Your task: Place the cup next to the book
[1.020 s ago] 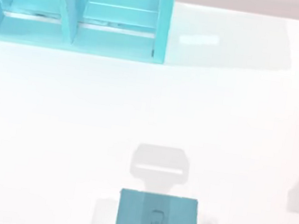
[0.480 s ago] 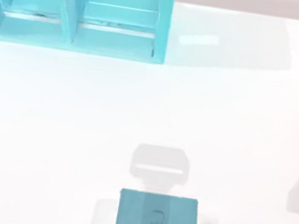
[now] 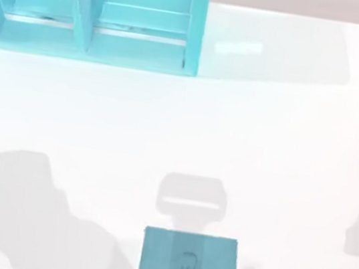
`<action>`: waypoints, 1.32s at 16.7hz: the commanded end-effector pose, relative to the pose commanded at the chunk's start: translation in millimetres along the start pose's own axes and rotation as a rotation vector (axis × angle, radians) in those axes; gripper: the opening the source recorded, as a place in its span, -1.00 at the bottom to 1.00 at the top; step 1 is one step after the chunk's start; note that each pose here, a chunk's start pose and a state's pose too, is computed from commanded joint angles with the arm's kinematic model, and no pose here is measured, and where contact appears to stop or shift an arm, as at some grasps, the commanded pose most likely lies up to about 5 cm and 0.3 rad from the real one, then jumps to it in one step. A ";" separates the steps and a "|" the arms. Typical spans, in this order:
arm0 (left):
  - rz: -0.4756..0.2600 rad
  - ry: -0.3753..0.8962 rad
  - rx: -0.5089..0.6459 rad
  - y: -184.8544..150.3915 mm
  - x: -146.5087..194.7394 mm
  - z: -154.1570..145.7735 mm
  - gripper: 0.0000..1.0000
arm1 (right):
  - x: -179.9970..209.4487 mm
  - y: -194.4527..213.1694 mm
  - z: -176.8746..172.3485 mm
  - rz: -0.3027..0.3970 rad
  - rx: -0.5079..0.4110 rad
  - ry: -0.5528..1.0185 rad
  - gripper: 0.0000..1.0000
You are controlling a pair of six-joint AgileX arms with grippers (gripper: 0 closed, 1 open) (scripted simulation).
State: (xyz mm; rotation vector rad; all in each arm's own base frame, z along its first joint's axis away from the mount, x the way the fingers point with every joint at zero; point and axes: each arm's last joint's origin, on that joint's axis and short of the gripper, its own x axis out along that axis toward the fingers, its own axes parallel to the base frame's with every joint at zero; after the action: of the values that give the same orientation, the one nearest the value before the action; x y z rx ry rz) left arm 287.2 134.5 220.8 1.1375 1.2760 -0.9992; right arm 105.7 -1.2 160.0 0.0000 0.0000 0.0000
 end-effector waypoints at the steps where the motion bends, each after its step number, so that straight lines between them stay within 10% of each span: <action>1: -0.001 -0.005 -0.034 2.5 -2.4 22.6 -1.00 | 0.0 0.0 0.0 0.000 0.000 0.000 1.00; 8: 0.046 -0.072 -0.289 -20.8 -31.2 155.9 -1.00 | 0.0 0.0 0.0 0.000 0.000 0.000 1.00; 22: -0.093 -0.049 -0.719 -130.3 -49.2 285.6 -1.00 | 0.0 0.0 0.0 0.000 0.000 0.000 1.00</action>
State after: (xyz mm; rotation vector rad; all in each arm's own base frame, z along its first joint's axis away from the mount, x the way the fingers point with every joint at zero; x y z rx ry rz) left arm 209.4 -172.4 248.4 0.4973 1.4855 -0.5426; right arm 105.7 -1.2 160.0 0.0000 0.0000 0.0000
